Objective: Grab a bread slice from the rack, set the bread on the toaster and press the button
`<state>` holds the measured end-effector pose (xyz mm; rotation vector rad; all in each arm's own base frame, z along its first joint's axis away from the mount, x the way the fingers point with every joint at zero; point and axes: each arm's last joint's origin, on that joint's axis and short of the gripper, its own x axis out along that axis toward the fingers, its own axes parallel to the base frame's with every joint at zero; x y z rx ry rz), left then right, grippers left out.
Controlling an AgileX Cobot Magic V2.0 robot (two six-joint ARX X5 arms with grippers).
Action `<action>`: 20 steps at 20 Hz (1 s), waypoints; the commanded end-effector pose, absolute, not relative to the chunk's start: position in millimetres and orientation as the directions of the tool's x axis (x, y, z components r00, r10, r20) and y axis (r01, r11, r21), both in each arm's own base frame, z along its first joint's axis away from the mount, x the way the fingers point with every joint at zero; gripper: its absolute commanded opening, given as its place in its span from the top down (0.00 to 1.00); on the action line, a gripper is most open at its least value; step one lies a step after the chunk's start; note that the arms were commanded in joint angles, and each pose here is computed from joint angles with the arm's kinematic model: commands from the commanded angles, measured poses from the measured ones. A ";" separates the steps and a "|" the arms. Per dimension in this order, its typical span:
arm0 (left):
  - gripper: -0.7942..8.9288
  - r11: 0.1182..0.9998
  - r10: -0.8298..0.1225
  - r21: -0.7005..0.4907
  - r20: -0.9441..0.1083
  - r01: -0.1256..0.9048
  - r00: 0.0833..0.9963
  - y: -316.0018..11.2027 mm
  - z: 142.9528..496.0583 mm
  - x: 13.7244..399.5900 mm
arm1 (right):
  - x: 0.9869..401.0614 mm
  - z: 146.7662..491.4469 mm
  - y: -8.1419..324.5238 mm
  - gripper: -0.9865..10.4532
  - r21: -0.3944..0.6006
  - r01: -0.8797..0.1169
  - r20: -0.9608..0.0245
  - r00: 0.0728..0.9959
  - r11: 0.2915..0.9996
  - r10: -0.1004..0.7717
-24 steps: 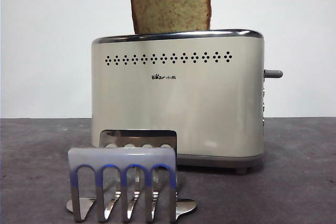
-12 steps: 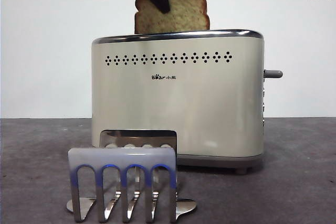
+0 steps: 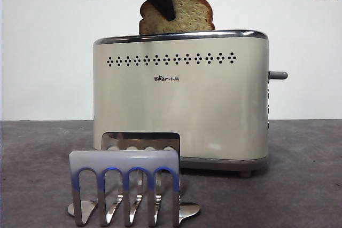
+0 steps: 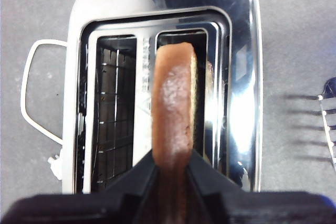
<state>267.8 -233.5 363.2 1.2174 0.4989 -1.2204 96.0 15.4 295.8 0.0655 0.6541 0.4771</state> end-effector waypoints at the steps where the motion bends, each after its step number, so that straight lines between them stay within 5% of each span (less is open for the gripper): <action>1: 0.93 -0.116 -0.430 0.420 -0.838 0.900 0.335 -234.6 359.8 271.7 | 95.4 297.6 15.4 0.91 0.195 -0.415 -0.563 0.695 0.889 0.447; 5: 0.91 -0.085 -0.429 0.415 -0.836 0.906 0.343 -234.4 360.7 271.5 | 95.4 297.6 15.4 0.91 0.195 -0.414 -0.563 0.695 0.889 0.447; 9: 0.51 -0.013 -0.455 0.426 -0.808 0.904 0.374 -233.5 367.8 270.5 | 95.4 297.6 15.4 0.91 0.195 -0.414 -0.563 0.695 0.889 0.447; 17: 0.49 0.127 -0.550 0.507 -0.679 0.852 0.486 -206.6 419.5 238.6 | 100.3 299.0 15.6 0.91 0.196 -0.412 -0.549 0.706 0.890 0.448; 20: 0.50 0.303 -0.589 0.433 -0.615 0.849 0.524 -187.9 444.1 215.8 | 114.3 298.7 16.3 0.91 0.261 -0.378 -0.542 0.704 0.888 0.458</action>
